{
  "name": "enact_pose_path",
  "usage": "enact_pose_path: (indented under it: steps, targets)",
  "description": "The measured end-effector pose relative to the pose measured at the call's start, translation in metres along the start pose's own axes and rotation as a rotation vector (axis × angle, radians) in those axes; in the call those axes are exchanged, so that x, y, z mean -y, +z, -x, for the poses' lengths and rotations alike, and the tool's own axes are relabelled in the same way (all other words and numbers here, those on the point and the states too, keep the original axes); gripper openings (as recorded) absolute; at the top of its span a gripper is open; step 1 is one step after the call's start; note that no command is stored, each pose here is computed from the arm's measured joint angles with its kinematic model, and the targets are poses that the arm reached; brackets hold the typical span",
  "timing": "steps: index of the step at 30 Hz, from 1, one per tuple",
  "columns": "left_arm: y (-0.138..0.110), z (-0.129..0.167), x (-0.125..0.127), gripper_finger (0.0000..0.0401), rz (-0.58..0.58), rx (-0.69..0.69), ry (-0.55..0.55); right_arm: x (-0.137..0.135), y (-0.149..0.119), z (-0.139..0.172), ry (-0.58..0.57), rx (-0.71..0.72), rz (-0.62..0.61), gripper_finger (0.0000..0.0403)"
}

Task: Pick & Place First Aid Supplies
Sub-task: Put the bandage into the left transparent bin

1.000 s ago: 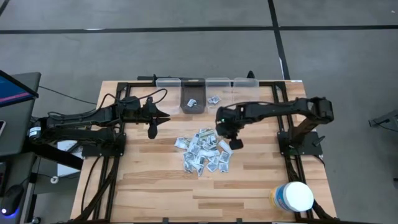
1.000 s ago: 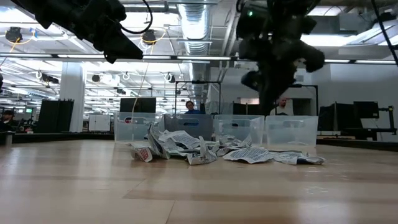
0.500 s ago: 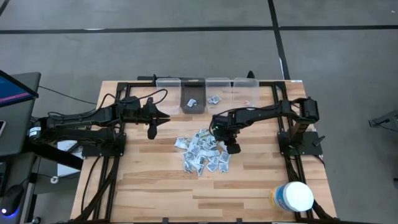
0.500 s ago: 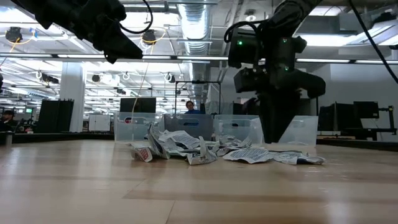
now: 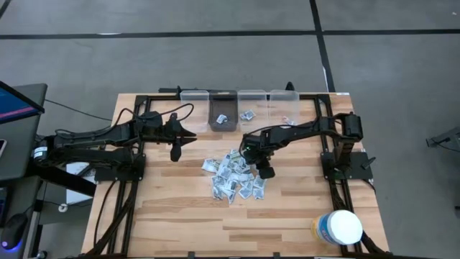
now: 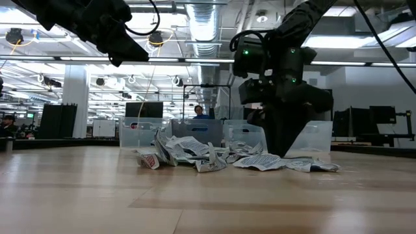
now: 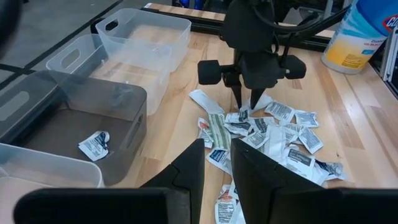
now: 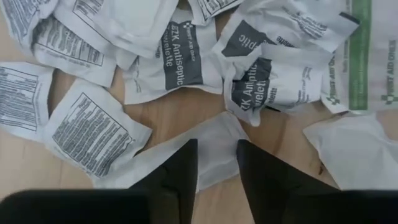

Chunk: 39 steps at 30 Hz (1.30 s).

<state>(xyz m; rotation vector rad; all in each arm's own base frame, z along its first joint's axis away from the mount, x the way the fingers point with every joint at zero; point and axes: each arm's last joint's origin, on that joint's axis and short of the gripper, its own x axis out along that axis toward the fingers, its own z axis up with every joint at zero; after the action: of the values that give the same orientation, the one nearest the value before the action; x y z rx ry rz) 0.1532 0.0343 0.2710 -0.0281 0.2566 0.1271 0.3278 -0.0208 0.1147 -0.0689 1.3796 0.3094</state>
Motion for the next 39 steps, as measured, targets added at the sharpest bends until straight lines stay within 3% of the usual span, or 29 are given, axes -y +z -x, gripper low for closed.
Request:
enact_pose_path:
  steps: [11,17,22,25,33,39]
  targets:
    - [0.000,0.000,0.000,0.0078,0.000,-0.002,0.000,0.001,-0.002,-0.002,0.003,-0.017,-0.005,0.0009]
    - [0.000,0.000,0.000,0.0078,0.000,-0.002,0.003,-0.001,-0.005,0.005,0.012,-0.026,-0.011,0.0002]
    - [0.000,0.000,0.000,0.0078,0.000,-0.002,0.013,-0.004,-0.006,0.030,-0.012,-0.004,-0.011,0.0001]
    - [0.000,0.000,-0.001,0.0078,-0.001,-0.001,0.029,-0.003,0.003,0.057,-0.051,0.109,0.003,0.0001]
    - [0.002,-0.001,-0.001,0.0078,-0.012,0.021,0.037,-0.001,0.002,0.108,-0.184,0.240,0.000,0.0000]
    - [0.012,-0.005,-0.004,0.0078,-0.037,0.118,0.107,0.016,0.012,0.144,-0.419,0.361,-0.023,0.0000]
